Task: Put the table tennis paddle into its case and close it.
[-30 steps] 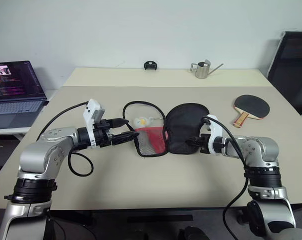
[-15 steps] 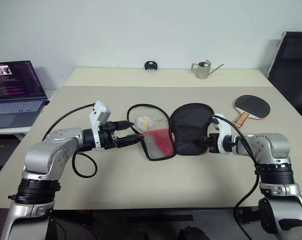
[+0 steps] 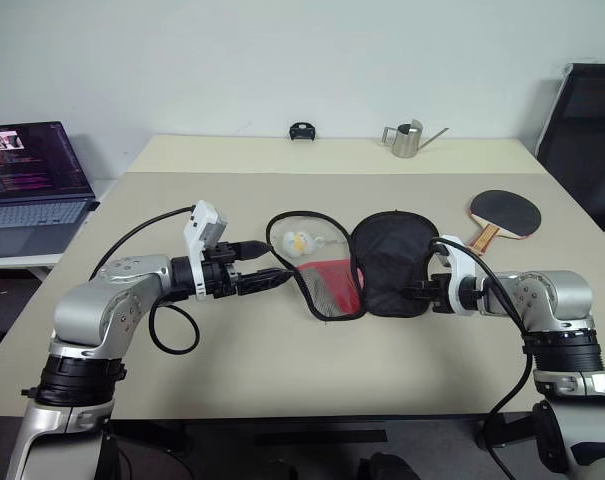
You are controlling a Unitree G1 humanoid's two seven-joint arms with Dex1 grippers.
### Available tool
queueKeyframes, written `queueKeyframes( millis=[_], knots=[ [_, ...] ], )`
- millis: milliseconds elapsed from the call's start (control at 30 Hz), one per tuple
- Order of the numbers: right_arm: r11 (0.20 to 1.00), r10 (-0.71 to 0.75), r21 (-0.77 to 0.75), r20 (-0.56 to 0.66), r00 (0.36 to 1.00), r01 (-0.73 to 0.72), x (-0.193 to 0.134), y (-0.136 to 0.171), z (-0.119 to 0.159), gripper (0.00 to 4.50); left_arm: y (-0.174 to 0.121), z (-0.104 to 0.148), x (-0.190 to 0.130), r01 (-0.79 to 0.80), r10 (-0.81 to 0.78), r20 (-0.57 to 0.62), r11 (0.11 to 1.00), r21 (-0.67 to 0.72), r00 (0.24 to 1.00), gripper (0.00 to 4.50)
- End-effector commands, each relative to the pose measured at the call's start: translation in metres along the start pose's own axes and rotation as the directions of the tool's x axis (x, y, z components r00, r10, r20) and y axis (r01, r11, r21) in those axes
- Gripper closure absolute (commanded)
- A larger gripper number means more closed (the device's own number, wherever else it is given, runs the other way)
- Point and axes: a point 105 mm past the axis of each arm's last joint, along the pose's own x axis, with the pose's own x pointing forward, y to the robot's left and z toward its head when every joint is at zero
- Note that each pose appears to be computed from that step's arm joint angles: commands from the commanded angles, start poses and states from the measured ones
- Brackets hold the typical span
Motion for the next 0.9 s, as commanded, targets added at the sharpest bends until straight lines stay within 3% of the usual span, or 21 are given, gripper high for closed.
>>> queueKeyframes(
  millis=[33, 167, 467, 567, 667, 900],
  knots=[
    [1.0, -0.001, -0.023, 0.045, 0.999, 0.002, -0.006, 0.002, 0.013, 2.88, -0.007, 0.014, 0.0, 0.025, -0.026, 0.029, 0.999, 0.049, 0.999, 0.0],
    [0.999, -0.027, -0.037, 0.063, 0.998, 0.03, -0.011, -0.002, 0.018, 1.69, -0.008, 0.013, 0.0, 0.023, -0.024, 0.029, 0.999, 0.044, 0.999, 0.0],
    [0.994, -0.092, -0.051, 0.134, 0.987, 0.1, -0.037, -0.015, 0.035, 1.69, -0.009, 0.011, 0.003, 0.028, -0.03, 0.037, 0.999, 0.036, 0.999, 0.0],
    [0.994, -0.084, -0.048, 0.18, 0.98, 0.095, -0.047, -0.014, 0.042, 1.09, -0.01, 0.011, 0.004, 0.032, -0.034, 0.04, 0.999, 0.034, 0.999, 0.0],
    [0.988, -0.118, -0.065, 0.276, 0.954, 0.141, -0.055, -0.016, 0.059, 0.12, -0.01, 0.013, 0.006, 0.034, -0.036, 0.052, 0.999, 0.037, 0.998, 0.0],
    [0.911, -0.327, -0.064, 0.491, 0.807, 0.408, -0.061, -0.041, 0.095, 0.03, -0.01, 0.048, 0.02, 0.01, -0.024, 0.142, 0.996, 0.093, 0.99, 0.0]
  ],
)
